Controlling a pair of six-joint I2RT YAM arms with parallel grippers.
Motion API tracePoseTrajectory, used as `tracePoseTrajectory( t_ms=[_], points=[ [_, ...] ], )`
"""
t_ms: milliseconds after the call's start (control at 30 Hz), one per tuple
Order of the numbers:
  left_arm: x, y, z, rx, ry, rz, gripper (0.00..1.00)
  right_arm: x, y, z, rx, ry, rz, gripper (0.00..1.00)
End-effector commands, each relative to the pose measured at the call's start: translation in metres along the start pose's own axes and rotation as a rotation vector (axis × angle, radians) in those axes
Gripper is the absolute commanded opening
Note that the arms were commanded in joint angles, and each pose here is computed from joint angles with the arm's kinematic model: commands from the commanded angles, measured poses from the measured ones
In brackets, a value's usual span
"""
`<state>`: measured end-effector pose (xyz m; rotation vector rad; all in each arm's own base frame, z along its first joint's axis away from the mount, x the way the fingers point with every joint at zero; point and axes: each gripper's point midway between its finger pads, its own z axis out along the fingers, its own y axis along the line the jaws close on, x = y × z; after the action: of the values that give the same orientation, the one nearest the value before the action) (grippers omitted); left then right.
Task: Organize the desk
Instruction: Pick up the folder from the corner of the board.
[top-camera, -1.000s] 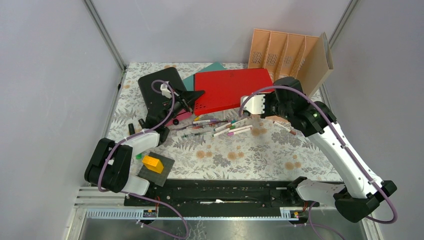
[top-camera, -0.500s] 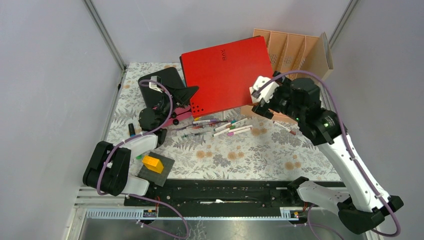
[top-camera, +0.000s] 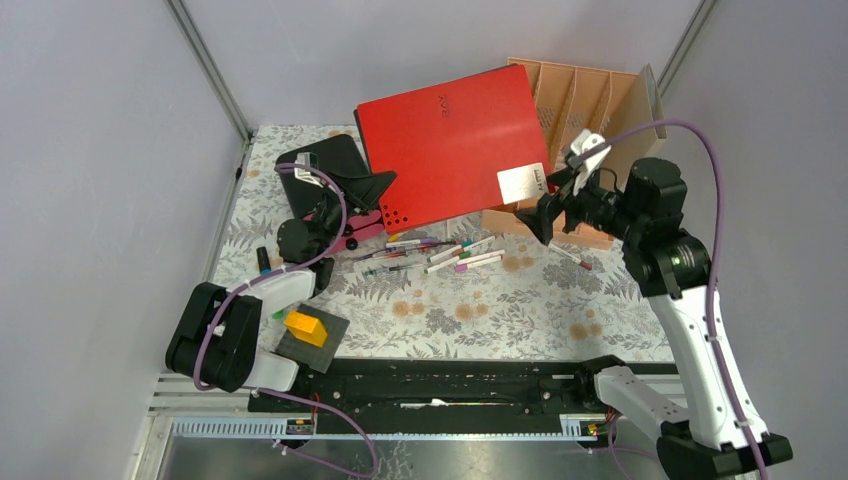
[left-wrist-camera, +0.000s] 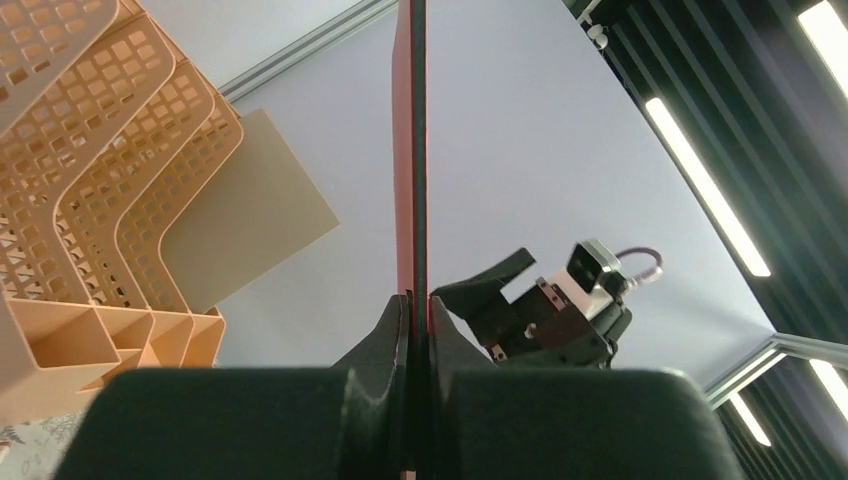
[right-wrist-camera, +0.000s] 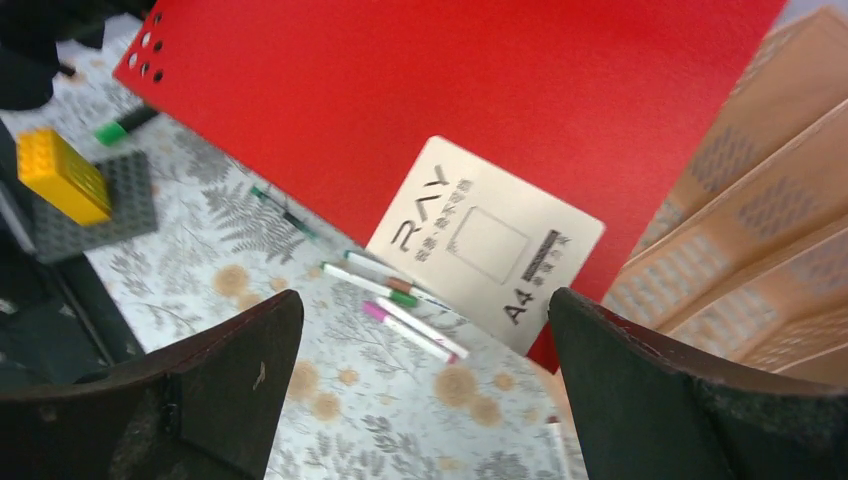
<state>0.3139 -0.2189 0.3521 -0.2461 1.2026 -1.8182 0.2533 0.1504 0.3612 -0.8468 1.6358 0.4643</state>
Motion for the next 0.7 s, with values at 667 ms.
tracePoseTrajectory(
  t_ms=[667],
  points=[
    [0.01, -0.07, -0.027, 0.232, 0.005, 0.167, 0.0, -0.012, -0.041, 0.035, -0.347, -0.207, 0.673, 1.0]
  ],
)
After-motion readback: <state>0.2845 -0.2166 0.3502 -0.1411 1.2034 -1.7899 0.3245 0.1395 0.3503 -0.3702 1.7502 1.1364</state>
